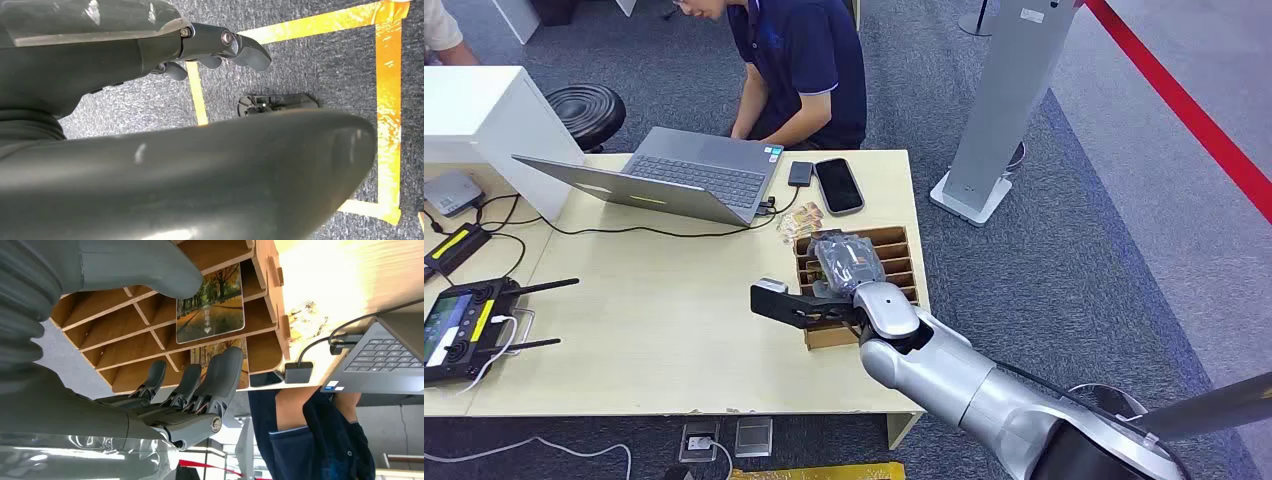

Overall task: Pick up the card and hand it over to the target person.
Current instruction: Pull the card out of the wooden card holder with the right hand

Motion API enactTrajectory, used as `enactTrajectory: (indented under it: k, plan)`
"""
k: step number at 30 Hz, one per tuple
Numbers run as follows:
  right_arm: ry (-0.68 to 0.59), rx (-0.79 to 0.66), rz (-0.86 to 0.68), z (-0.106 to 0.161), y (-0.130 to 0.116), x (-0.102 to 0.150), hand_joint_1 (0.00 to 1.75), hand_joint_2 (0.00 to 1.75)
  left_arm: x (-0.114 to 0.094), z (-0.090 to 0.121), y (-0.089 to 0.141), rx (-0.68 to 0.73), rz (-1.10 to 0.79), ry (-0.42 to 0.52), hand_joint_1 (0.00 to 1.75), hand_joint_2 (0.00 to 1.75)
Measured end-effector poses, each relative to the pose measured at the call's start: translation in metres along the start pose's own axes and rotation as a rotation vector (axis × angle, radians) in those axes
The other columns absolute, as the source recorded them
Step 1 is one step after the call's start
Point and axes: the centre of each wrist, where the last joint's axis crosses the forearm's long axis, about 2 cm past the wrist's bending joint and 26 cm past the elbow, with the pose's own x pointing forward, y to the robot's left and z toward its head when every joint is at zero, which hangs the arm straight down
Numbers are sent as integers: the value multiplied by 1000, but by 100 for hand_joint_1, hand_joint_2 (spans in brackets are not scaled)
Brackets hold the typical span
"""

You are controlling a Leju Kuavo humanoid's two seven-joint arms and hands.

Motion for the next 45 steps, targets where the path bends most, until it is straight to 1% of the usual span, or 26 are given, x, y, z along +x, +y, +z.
enactTrajectory:
  k: [5, 8, 11, 14, 20, 25, 29, 33, 39, 40, 43, 45]
  plan:
    - [44, 30, 12, -4, 6, -6, 73, 175, 2, 0, -1, -4, -2, -2, 0, 0]
    - [79, 57, 18, -6, 14, -13, 82, 175, 3, 0, -1, -7, -6, -3, 0, 0]
    - [85, 70, 16, -7, 18, -15, 87, 175, 4, 0, -2, -8, -6, -3, 0, 0]
    - [71, 68, 19, -7, 20, -13, 89, 175, 3, 0, -1, -6, -3, -1, 0, 0]
    - [22, 36, 38, -3, 17, 0, 94, 175, 2, 0, -1, -6, 3, -2, 0, 0]
    - [-13, -12, 42, 3, 11, 9, 106, 175, 2, 0, -2, -7, 8, -5, 0, 0]
    - [-28, -38, 43, 5, 5, 12, 132, 175, 1, 0, -2, -7, 10, -4, 0, 0]
    - [-29, -57, 49, 6, 2, 13, 140, 175, 1, 0, -3, -6, 10, -4, 0, 0]
    - [-34, -66, 48, 8, 1, 14, 158, 175, 2, 0, -2, -5, 5, -8, 0, 0]
    - [-34, -64, 48, 8, 1, 14, 161, 175, 2, 0, -2, -8, -6, -12, 0, 44]
    - [-31, -57, 50, 8, 3, 13, 161, 175, 3, 0, -2, -13, -35, -20, 0, 175]
    - [-29, -53, 50, 8, 4, 13, 161, 175, 3, 0, -2, -12, -29, -20, 0, 175]
